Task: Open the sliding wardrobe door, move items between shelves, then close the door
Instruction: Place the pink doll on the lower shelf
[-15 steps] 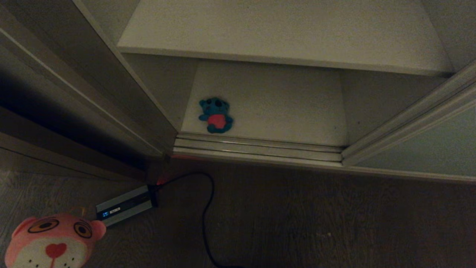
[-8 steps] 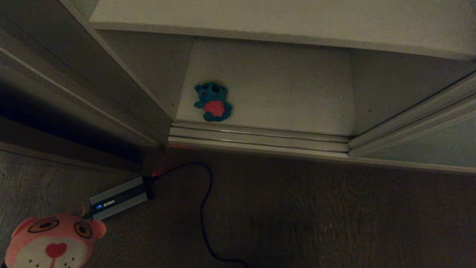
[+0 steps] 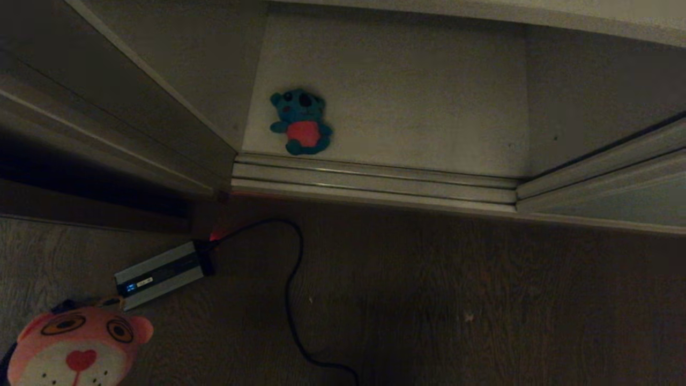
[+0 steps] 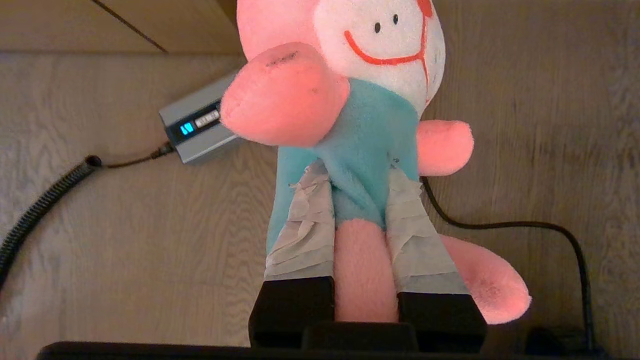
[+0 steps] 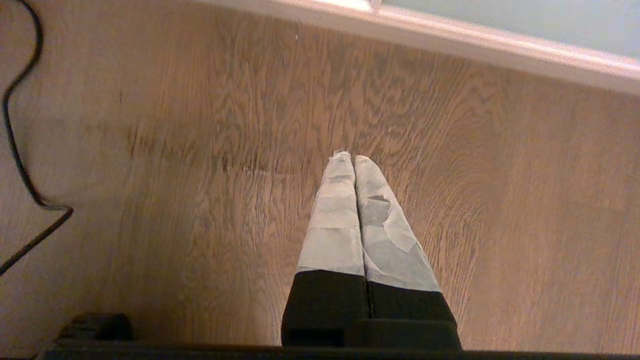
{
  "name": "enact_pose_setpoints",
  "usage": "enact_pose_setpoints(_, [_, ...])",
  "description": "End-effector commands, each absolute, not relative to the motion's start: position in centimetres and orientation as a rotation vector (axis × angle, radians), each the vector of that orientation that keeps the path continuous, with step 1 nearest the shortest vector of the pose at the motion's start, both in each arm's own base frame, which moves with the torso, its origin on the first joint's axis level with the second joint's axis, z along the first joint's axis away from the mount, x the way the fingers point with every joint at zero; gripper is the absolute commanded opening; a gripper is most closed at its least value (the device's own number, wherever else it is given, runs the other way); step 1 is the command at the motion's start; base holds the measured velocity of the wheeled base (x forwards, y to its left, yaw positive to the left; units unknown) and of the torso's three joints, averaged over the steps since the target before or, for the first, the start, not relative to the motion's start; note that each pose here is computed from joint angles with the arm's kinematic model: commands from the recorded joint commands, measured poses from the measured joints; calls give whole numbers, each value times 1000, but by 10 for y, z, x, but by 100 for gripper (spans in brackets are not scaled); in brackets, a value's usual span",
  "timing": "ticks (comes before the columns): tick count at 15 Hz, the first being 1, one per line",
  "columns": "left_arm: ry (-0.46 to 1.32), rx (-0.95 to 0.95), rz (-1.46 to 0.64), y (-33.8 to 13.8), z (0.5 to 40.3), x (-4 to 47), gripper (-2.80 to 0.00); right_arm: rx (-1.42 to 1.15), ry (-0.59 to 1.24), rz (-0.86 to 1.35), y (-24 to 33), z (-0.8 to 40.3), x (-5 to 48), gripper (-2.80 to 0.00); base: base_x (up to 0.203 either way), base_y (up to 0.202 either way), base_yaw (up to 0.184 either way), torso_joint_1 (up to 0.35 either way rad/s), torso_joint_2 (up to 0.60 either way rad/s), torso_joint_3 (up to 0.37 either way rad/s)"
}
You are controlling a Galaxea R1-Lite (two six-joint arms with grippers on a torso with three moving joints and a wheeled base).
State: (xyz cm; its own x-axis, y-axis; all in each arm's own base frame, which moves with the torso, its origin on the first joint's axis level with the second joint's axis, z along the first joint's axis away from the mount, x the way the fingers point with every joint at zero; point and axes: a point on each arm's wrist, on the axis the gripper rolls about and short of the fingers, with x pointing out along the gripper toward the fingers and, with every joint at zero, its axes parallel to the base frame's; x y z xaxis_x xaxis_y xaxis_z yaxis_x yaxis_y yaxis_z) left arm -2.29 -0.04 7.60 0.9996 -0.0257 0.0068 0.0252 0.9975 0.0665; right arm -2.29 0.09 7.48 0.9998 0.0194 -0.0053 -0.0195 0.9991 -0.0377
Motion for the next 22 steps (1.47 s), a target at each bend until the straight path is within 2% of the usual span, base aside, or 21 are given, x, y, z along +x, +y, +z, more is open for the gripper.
enact_pose_setpoints(1, [-6, 69, -26, 0, 76, -23, -280, -38, 10, 20, 1, 74, -22, -280, 0, 0, 0, 2, 2, -183])
enact_pose_setpoints(8, [3, 82, -30, 0, 75, -23, -280, -38, 10, 20, 1, 74, -22, -280, 0, 0, 0, 1, 3, -25])
enact_pose_setpoints(10, [-7, 136, -40, -1, 76, -23, -280, -38, 9, 20, 1, 74, -23, -280, 0, 0, 0, 0, 0, 0])
enact_pose_setpoints(14, [-126, 145, -150, -3, 120, -35, -280, -38, 9, 20, 1, 74, -23, -280, 0, 0, 0, 0, 0, 0])
enact_pose_setpoints(18, [18, 45, -248, -5, 170, -6, -280, -38, 10, 20, 1, 74, -22, -280, 0, 0, 0, 0, 0, 0])
enact_pose_setpoints(22, [237, -51, -447, -10, 196, 50, -280, -38, 10, 20, 1, 74, -22, -280, 0, 0, 0, 0, 0, 0])
